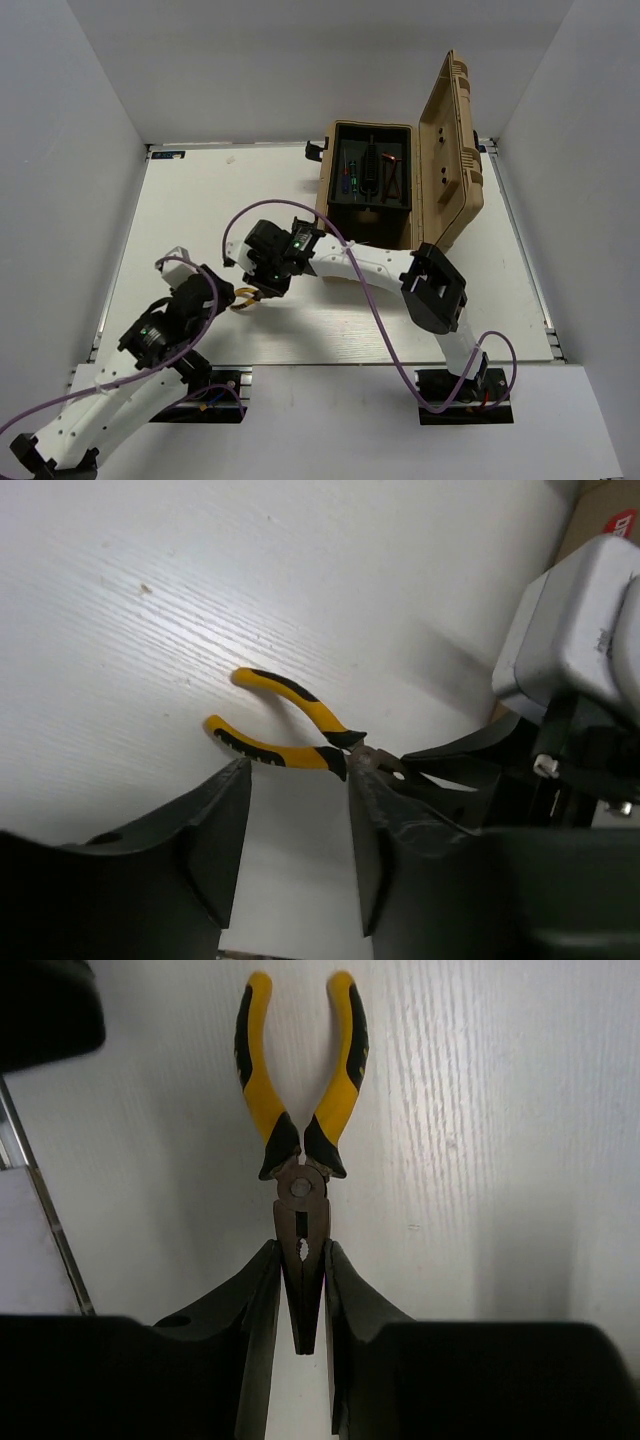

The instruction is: Sort the tools into containers

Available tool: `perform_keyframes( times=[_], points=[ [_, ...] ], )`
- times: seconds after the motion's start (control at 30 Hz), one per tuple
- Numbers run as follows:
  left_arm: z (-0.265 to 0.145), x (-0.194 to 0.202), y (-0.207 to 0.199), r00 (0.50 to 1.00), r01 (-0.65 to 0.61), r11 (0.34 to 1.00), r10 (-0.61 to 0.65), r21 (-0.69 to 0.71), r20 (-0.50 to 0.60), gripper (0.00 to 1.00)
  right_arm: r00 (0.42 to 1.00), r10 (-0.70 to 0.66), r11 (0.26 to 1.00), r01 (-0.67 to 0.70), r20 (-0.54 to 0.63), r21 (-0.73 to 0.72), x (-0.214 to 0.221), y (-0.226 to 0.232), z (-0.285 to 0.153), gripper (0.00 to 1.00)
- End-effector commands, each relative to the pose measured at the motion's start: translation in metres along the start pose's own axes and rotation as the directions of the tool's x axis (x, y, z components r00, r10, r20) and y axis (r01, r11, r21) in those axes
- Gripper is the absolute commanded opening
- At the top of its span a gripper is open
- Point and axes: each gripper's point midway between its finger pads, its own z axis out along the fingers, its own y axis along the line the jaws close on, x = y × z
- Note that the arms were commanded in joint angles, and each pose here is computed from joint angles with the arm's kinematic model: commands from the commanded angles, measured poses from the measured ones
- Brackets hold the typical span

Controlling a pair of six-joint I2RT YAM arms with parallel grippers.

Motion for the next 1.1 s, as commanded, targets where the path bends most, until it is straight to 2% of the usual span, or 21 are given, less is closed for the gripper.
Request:
perform_keyframes(
  times=[0.0, 0.07, 0.13, 0.27, 0.37, 0.53, 0.73, 1.07],
  points=[
    [0.008, 0.017, -0.011, 0.997, 0.035, 0.999, -0.033, 0.029, -0.064, 0.52, 0.999, 0.01, 1.0, -0.01, 0.053, -0.003, -0.007, 0.0, -0.018, 0.0],
    [0.011, 0.026, -0.008, 0.992, 0.083, 0.997, -0.083, -0.008, -0.094, 0.38, 0.999, 0.022, 1.0, -0.022, 0.044, -0.002, -0.001, -0.001, -0.016, 0.0],
    [0.013, 0.038, 0.001, 0.985, 0.107, 0.993, -0.114, -0.057, -0.13, 0.38, 0.998, 0.03, 1.0, -0.029, 0.048, -0.008, 0.0, -0.001, -0.015, 0.0],
    [0.017, 0.061, 0.005, 0.946, 0.256, 0.963, -0.268, -0.089, -0.183, 0.48, 0.998, 0.055, 0.998, -0.054, 0.042, -0.022, 0.005, -0.001, -0.012, 0.0],
    [0.023, 0.077, 0.001, 0.909, 0.349, 0.935, -0.355, -0.066, -0.219, 0.51, 0.997, 0.06, 0.998, -0.059, 0.046, -0.029, 0.006, 0.0, -0.012, 0.0],
    [0.036, 0.101, -0.001, 0.873, 0.39, 0.915, -0.404, -0.106, -0.274, 0.53, 0.996, 0.07, 0.997, -0.068, 0.049, -0.034, 0.01, 0.0, -0.014, 0.0],
    [0.042, 0.093, -0.008, 0.85, 0.452, 0.882, -0.471, -0.133, -0.236, 0.59, 0.996, 0.074, 0.996, -0.072, 0.051, -0.046, 0.015, 0.003, -0.013, 0.0],
    [0.051, 0.106, 0.003, 0.799, 0.532, 0.828, -0.561, -0.179, -0.217, 0.6, 0.994, 0.091, 0.994, -0.087, 0.059, -0.07, 0.014, 0.009, -0.016, 0.0]
  ],
)
